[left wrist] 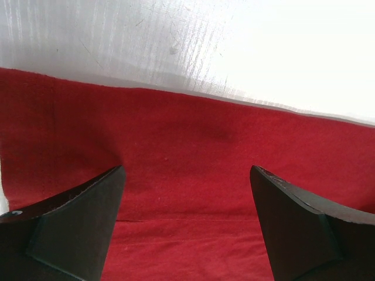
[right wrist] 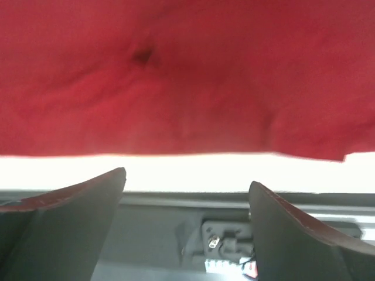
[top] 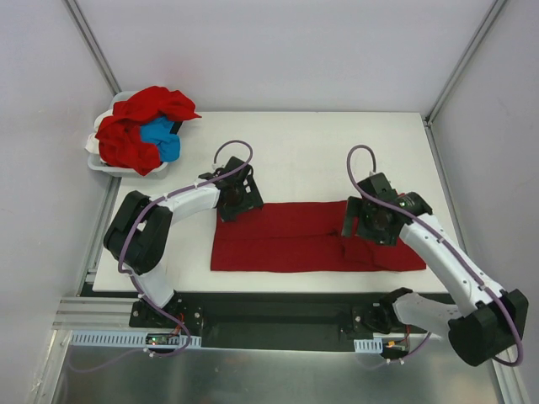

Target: Fold and stack the t-shirts

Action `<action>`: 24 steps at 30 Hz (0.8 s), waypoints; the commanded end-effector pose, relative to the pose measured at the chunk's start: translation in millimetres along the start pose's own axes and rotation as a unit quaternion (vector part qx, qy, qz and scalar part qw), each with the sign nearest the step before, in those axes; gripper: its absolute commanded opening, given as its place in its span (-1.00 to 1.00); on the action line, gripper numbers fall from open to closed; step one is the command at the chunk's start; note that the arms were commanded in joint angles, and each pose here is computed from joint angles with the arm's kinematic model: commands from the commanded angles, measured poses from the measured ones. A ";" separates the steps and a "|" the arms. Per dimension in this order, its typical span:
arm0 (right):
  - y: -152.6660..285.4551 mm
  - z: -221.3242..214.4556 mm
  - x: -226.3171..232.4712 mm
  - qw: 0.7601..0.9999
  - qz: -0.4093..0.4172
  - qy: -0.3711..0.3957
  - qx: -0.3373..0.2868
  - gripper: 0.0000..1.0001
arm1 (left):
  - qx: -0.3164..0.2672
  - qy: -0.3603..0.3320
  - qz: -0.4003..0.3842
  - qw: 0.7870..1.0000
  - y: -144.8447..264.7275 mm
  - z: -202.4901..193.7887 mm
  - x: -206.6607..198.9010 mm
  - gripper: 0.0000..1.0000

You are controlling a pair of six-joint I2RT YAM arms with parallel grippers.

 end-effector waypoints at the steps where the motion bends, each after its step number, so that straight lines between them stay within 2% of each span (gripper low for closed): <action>1: -19.3 34.8 -16.4 0.995 -0.091 -0.023 -0.024 0.87 | -0.010 -0.011 -0.015 1.000 10.6 4.8 -3.5 0.77; 2: -32.7 42.8 -13.0 0.996 -0.090 -0.024 -0.003 0.87 | -0.010 -0.012 -0.015 1.000 11.1 4.9 -3.6 0.77; 6: -62.9 63.6 -5.3 0.996 -0.081 -0.039 0.009 0.89 | -0.014 -0.018 -0.018 1.000 13.0 6.0 -4.1 0.77; 12: -81.1 27.6 -16.5 0.992 -0.100 -0.071 0.032 0.89 | -0.015 -0.020 -0.019 0.999 14.7 6.5 -3.5 0.77; 15: -69.4 6.6 -28.1 0.991 -0.104 -0.076 0.038 0.90 | -0.014 -0.048 -0.044 0.998 26.7 7.5 -7.9 0.76; 18: -32.0 15.4 -30.4 0.992 -0.094 -0.078 -0.006 0.91 | -0.018 -0.124 -0.104 0.987 54.9 12.5 -20.8 0.75; 20: -4.2 32.9 -28.4 0.990 -0.082 -0.099 -0.063 1.00 | -0.023 -0.179 -0.157 0.971 82.7 12.6 -26.4 0.76; 21: 3.6 38.3 -26.4 0.987 -0.076 -0.118 -0.077 0.93 | -0.022 -0.197 -0.175 0.964 90.6 11.3 -26.8 0.78; 23: 10.1 48.0 -23.0 0.982 -0.072 -0.146 -0.092 0.93 | -0.017 -0.251 -0.221 0.942 109.5 4.7 -25.6 0.78; 24: 12.9 54.7 -19.2 0.974 -0.069 -0.192 -0.101 0.93 | -0.017 -0.269 -0.230 0.935 113.5 1.5 -24.0 0.80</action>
Point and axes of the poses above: each gripper's point midway between its finger pads, its own y axis back along the fingers, its own x axis along the line the jaws close on, z = x × y, the point moved 8 cm from there along y, back along the fingers, and after that the axes turned 7 degrees about y, right-handed, at the moved point
